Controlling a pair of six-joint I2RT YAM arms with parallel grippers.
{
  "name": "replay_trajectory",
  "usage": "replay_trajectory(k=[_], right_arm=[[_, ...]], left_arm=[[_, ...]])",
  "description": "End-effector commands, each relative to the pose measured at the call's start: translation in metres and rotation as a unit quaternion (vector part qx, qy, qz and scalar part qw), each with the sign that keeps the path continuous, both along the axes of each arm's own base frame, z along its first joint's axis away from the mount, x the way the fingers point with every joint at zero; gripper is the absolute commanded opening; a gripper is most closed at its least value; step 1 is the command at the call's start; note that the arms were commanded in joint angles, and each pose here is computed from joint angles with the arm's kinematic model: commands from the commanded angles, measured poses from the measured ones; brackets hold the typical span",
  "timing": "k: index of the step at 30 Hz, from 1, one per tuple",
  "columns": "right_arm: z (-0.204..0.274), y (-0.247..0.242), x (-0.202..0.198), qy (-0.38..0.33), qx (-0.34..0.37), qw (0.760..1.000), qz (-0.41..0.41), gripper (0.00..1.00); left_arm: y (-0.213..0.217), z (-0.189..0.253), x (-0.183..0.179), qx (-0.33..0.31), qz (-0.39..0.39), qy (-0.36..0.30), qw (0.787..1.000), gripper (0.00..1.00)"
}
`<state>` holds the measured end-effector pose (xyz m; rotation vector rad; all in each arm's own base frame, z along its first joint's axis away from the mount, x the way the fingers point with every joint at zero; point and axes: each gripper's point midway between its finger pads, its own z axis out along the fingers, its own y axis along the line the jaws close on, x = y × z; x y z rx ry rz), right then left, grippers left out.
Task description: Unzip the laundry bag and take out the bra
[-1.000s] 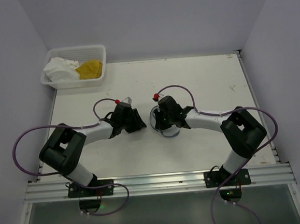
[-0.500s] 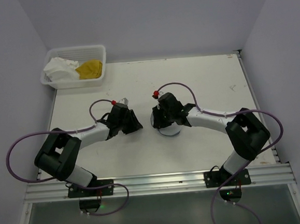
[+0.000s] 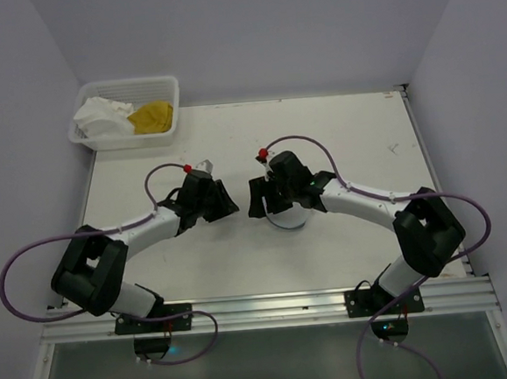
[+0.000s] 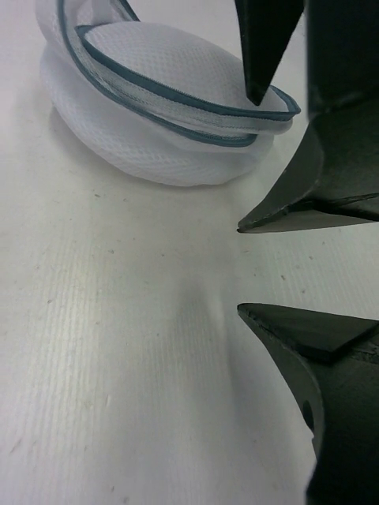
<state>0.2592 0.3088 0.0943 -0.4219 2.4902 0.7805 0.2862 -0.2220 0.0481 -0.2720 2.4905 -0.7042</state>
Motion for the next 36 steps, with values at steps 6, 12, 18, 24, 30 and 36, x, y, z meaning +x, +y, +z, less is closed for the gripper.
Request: replay_trajectory(k=[6, 12, 18, 24, 30, 36], right_arm=[[0.105, -0.045, 0.042, -0.098, 0.047, 0.99, -0.09, 0.94], [0.169, -0.143, 0.067, -0.182, 0.022, 0.955, -0.232, 0.99], [0.251, -0.227, 0.037, -0.32, -0.01, 0.885, -0.339, 0.99], [0.298, -0.27, -0.009, -0.413, -0.018, 0.835, -0.364, 0.99], [0.327, -0.289, -0.048, -0.489, 0.004, 0.796, -0.357, 0.99], [0.354, -0.305, -0.083, -0.557, 0.049, 0.744, -0.366, 0.99]], left_arm=[[0.068, 0.091, 0.033, 0.056, 0.077, -0.122, 0.988, 0.57], [0.124, 0.185, 0.035, 0.126, 0.135, -0.23, 0.955, 0.91], [0.169, 0.27, 0.017, 0.199, 0.173, -0.316, 0.911, 1.0], [0.2, 0.333, -0.015, 0.244, 0.183, -0.38, 0.873, 1.0], [0.225, 0.38, -0.055, 0.231, 0.223, -0.449, 0.834, 1.0], [0.242, 0.386, -0.083, 0.222, 0.25, -0.479, 0.812, 1.0]])
